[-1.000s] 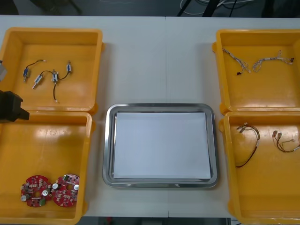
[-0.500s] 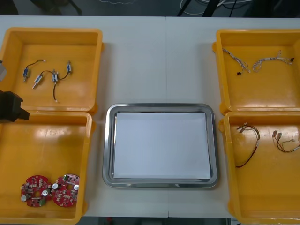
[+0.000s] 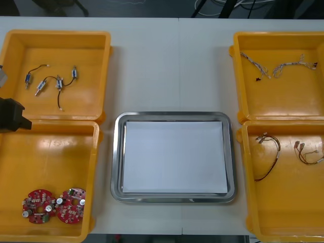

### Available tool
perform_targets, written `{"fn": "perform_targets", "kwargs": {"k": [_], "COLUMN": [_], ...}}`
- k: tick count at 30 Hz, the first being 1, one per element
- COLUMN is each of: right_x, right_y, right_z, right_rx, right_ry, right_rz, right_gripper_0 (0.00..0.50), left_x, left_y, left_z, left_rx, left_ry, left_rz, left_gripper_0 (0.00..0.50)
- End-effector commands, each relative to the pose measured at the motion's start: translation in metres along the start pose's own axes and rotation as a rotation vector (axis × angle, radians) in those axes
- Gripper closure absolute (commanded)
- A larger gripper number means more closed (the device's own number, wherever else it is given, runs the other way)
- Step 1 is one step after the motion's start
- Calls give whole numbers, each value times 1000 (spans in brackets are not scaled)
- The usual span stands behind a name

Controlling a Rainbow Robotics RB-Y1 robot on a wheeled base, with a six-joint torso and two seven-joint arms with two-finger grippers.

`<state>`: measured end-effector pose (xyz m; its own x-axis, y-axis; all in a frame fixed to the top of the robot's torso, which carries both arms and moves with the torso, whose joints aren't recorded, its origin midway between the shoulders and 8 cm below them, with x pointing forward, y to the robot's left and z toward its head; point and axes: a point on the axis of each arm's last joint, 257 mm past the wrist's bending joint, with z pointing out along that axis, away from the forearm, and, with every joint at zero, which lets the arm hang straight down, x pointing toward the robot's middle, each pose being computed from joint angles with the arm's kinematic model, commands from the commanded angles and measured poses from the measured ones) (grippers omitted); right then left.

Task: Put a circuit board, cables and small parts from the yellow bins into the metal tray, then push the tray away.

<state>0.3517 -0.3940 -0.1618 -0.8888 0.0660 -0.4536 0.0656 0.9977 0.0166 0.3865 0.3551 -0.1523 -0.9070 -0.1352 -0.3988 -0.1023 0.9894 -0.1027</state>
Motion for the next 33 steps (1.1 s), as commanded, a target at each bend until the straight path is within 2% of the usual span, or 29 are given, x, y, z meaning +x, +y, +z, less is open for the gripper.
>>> {"fn": "perform_targets", "kwargs": {"k": [1,33], "right_x": [-1,-1], "right_y": [-9,-9], "right_z": [-8,-8], "right_rx": [38,38], "right_ry": [-4,-4], "right_rz": [-67,-67], "right_gripper_0": [0,0], "left_x": [-3,-3], "left_y": [18,18], "left_z": [-14,-14], "left_rx": [-59,-59], "left_ry": [-25,-25], "left_rz": [111,111], "left_gripper_0": [0,0]}}
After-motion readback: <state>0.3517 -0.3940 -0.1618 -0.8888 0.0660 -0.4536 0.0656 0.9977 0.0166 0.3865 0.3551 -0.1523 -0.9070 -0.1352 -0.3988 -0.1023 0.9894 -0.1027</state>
